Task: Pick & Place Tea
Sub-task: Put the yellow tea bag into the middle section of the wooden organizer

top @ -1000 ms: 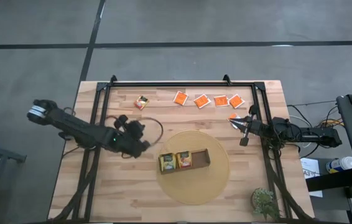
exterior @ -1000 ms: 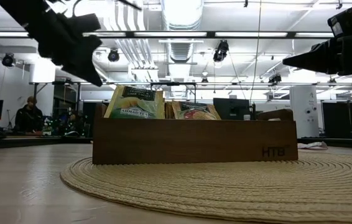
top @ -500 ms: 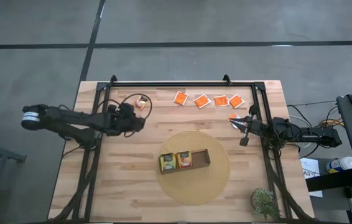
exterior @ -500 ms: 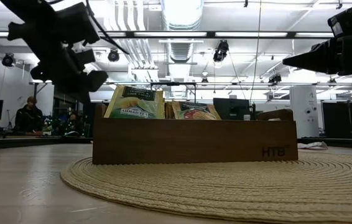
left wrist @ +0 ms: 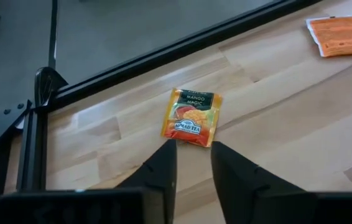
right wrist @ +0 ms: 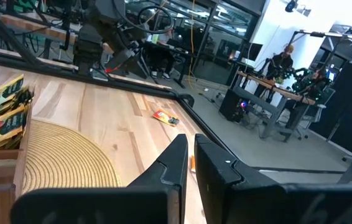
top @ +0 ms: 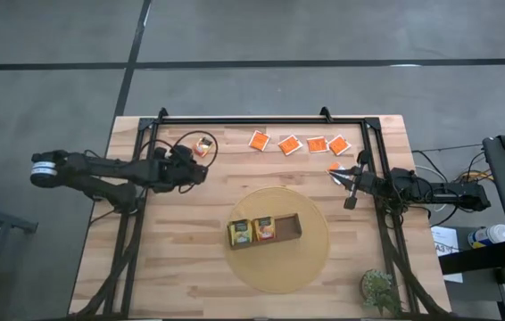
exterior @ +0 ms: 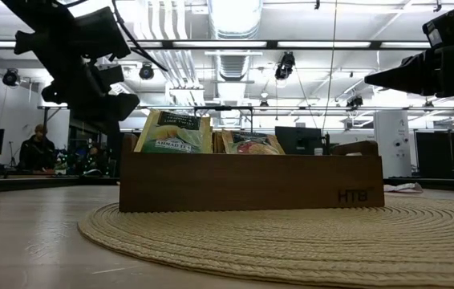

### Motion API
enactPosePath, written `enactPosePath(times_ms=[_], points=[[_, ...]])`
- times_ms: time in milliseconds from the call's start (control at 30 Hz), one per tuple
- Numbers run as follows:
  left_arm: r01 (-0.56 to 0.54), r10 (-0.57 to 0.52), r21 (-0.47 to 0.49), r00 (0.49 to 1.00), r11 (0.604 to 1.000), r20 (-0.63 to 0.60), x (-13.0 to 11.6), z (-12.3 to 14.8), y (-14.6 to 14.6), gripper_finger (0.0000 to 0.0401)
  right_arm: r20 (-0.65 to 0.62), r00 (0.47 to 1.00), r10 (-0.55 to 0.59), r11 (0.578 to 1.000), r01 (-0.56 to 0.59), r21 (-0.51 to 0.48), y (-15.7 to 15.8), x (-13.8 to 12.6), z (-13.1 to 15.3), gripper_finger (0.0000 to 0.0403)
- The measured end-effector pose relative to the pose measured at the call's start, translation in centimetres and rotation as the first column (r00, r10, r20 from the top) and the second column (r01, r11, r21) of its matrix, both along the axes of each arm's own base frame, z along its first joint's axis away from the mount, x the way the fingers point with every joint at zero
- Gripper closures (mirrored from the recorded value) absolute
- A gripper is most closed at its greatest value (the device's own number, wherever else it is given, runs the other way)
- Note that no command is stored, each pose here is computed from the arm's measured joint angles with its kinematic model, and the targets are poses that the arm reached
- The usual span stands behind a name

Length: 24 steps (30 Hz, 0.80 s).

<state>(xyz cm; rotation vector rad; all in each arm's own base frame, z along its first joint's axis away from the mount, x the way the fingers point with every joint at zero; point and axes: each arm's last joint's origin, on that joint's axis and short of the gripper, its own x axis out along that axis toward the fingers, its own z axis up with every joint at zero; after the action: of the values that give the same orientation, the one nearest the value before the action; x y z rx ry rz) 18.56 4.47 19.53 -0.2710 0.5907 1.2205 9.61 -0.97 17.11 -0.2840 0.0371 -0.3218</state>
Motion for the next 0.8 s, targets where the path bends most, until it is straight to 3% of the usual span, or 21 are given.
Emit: enactPosePath(times_ms=[167, 333, 467, 800], points=[[-0.025, 0.025, -0.004, 1.000, 1.000, 0.017, -0.1, -0.3, 0.3, 0.0272, 0.000, 1.000, 0.000, 1.000, 0.000, 0.000, 0.0, 0.0, 0.0, 0.0376], [-0.101, 0.102, -0.015, 0.986, 0.995, 0.134, 0.0, -0.6, 1.3, 0.0247, 0.000, 1.000, 0.000, 1.000, 0.000, 0.000, 0.0, 0.0, 0.0, 0.0376], [-0.126, 0.131, -0.039, 0.975, 0.991, 0.181, -0.3, -1.3, 2.2, 0.0243, 0.000, 1.000, 0.000, 1.000, 0.000, 0.000, 0.0, 0.0, 0.0, 0.0376], [-0.197, 0.212, -0.109, 0.964, 0.974, 0.159, -2.1, -3.7, 3.9, 0.0243, 0.000, 1.000, 0.000, 1.000, 0.000, 0.000, 0.0, 0.0, 0.0, 0.0376]])
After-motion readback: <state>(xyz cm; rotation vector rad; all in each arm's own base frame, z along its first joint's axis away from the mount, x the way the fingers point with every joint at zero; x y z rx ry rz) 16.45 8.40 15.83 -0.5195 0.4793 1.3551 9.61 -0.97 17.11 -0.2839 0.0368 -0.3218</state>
